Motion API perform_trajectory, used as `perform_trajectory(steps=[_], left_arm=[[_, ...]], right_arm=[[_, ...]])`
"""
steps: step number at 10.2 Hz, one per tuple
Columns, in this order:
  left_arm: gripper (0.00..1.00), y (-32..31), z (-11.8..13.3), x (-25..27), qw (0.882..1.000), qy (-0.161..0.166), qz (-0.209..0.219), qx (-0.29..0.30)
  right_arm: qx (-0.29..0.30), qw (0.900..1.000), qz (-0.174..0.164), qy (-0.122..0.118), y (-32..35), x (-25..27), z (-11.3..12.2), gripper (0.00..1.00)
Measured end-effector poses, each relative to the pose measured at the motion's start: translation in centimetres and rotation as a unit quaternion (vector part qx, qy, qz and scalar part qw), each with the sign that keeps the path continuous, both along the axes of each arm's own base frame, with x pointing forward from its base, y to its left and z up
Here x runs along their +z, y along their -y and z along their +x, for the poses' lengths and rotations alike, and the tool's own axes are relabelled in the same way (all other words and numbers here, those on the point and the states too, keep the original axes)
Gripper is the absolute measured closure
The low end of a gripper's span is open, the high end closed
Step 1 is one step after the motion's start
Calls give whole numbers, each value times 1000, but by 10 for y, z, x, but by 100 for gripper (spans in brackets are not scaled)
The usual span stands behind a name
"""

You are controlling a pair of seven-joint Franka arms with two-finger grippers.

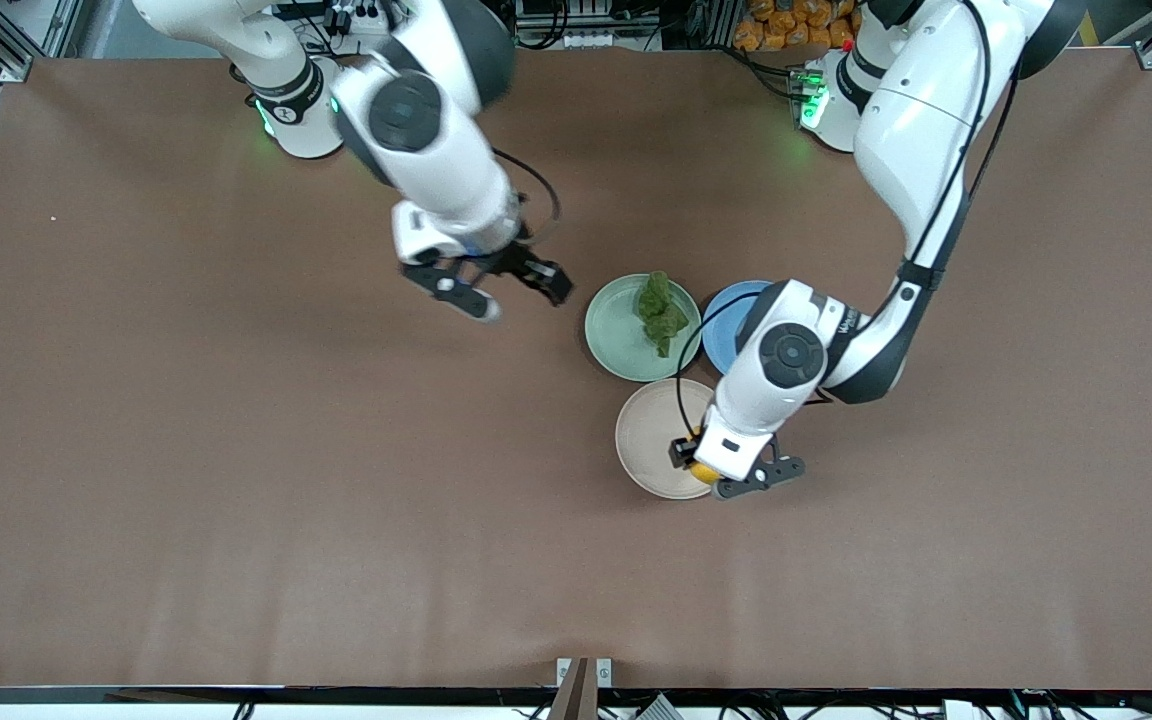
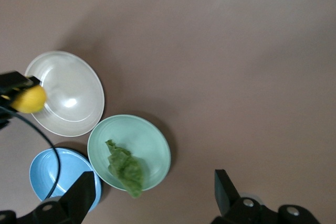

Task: Place lemon and lettuce in plates
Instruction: 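Release the lettuce onto the green plate while the left gripper lowers the lemon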

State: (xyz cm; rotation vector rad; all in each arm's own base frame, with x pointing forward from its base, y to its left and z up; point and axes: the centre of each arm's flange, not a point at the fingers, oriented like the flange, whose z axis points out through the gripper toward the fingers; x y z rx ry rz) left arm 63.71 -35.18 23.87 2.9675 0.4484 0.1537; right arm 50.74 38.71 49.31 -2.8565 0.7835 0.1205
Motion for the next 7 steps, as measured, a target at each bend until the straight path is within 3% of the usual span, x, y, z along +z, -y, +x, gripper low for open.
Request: perform_trajectory(steps=[2, 3, 4, 5, 7], left_arm=[[32, 13, -8, -2, 1000, 0, 5, 4], [24, 13, -10, -5, 1000, 4, 18, -5], [7, 12, -11, -7, 1000, 7, 28, -11], [0, 10, -10, -7, 999, 8, 31, -11], [0, -1, -1, -3, 999, 14, 33, -2]], right_arm=[[30, 1000, -7, 5, 54, 42, 6, 0], [48, 999, -11, 7, 80, 58, 9, 0], [68, 998, -13, 8, 104, 70, 11, 0], [88, 996, -13, 9, 130, 83, 12, 0], [130, 991, -15, 24, 175, 112, 8, 0]])
